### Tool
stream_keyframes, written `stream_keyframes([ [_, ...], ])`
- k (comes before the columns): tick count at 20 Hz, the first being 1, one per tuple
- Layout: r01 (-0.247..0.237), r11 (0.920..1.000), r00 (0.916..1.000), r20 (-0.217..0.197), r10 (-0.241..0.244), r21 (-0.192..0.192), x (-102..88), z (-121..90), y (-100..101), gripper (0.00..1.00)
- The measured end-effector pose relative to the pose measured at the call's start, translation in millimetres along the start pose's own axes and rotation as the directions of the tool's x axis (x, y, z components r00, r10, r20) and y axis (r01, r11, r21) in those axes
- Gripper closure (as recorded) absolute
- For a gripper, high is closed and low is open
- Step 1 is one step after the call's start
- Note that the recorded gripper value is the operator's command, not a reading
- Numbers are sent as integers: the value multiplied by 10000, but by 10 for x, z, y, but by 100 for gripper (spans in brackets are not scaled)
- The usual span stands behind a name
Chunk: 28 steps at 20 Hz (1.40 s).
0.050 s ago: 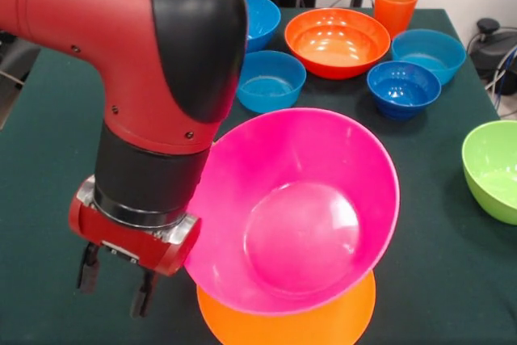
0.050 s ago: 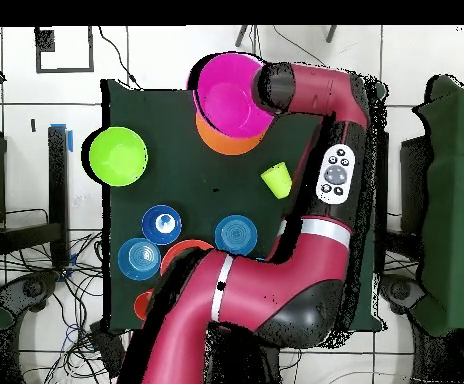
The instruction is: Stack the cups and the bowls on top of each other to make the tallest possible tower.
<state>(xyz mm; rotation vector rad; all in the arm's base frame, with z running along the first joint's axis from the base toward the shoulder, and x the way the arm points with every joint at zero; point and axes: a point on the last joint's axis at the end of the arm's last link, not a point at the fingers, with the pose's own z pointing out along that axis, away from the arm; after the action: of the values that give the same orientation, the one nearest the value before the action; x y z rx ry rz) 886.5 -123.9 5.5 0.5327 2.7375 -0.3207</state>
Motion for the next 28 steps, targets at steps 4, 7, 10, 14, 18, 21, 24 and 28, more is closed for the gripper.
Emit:
stream_keyframes([
  [4,-44,9996,9998,-203,38,-285,-49,31,-35,0],
  [7,258,9982,9989,-379,-279,-536,-67,58,-45,0],
  [10,1023,9912,9921,-636,-1078,-842,-51,89,-43,0],
  [14,2264,9661,9674,-873,-2378,-1238,0,114,-11,0],
  [18,3151,9362,9390,-923,-3314,-1557,43,134,32,0],
  [21,3317,9287,9332,-867,-3488,-1660,45,140,51,0],
  [24,3242,9293,9355,-861,-3427,-1768,50,146,70,0],
  [28,3103,9306,9395,-869,-3314,-1941,57,147,96,0],
])
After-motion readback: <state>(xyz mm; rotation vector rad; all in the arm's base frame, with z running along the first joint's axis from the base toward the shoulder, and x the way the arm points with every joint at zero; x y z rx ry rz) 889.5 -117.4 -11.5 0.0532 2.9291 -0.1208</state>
